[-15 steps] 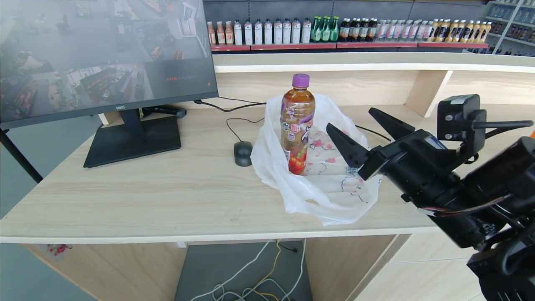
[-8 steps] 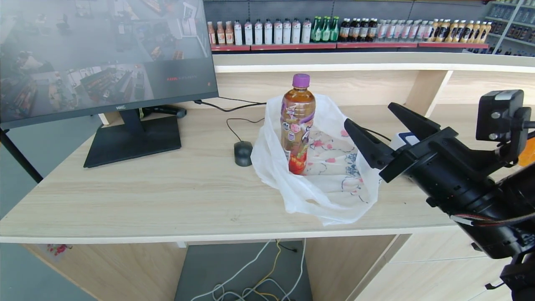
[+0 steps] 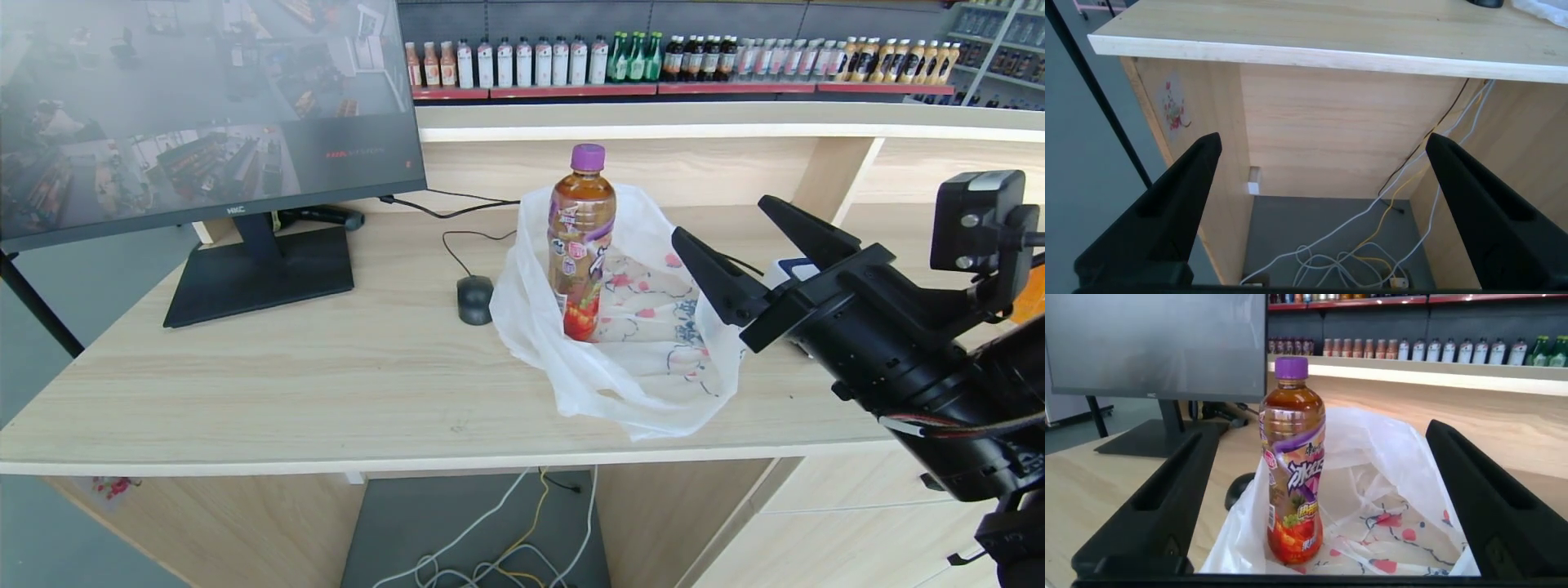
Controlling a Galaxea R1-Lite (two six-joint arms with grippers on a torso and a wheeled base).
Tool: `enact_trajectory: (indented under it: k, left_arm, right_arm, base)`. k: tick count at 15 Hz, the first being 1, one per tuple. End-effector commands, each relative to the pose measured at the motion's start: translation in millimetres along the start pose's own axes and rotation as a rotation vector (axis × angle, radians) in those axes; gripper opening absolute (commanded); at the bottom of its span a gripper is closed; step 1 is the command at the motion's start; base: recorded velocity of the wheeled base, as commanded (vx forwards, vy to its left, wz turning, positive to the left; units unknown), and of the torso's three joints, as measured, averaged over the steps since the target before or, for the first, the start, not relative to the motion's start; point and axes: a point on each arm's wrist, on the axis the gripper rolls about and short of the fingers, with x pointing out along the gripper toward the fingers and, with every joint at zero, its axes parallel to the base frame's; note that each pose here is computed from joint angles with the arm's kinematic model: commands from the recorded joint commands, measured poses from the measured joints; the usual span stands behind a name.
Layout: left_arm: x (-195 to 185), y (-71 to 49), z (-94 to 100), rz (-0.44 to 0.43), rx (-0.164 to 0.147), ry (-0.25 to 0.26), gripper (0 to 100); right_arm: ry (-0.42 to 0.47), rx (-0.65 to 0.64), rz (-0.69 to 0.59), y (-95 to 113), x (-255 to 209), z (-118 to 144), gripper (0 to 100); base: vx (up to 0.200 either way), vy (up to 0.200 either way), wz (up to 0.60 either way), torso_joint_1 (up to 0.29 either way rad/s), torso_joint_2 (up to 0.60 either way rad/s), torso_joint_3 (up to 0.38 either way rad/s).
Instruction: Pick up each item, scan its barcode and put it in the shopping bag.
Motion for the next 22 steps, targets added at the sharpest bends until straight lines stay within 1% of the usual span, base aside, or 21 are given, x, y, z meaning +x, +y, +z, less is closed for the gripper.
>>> enact_trajectory:
  k: [1,3,6,22]
  left_arm:
    - [0.0,0.0,0.1,0.002,0.000,-0.001,100]
    - [0.0,0.0,0.1,0.002,0.000,-0.001,100]
    - [0.0,0.0,-0.1,0.002,-0.007,0.000,100]
    - [0.0,0.0,-0.1,0.002,-0.011,0.000,100]
  right_arm:
    - [0.015,-0.001,0.001,0.4,1.6,-5.1,100]
    - [0.019,-0.001,0.006,1.3,2.0,-6.5,100]
    - [0.023,-0.002,0.006,1.4,2.0,-7.8,100]
    - [0.054,-0.009,0.011,2.4,0.0,-15.1,100]
  base:
    - [0.000,0.000,0.00,0.000,0.00,0.000]
    - [0.000,0.000,0.00,0.000,0.00,0.000]
    - [0.000,-0.200,0.00,-0.002,0.00,0.005]
    - [0.000,-0.200,0.00,0.003,0.00,0.001]
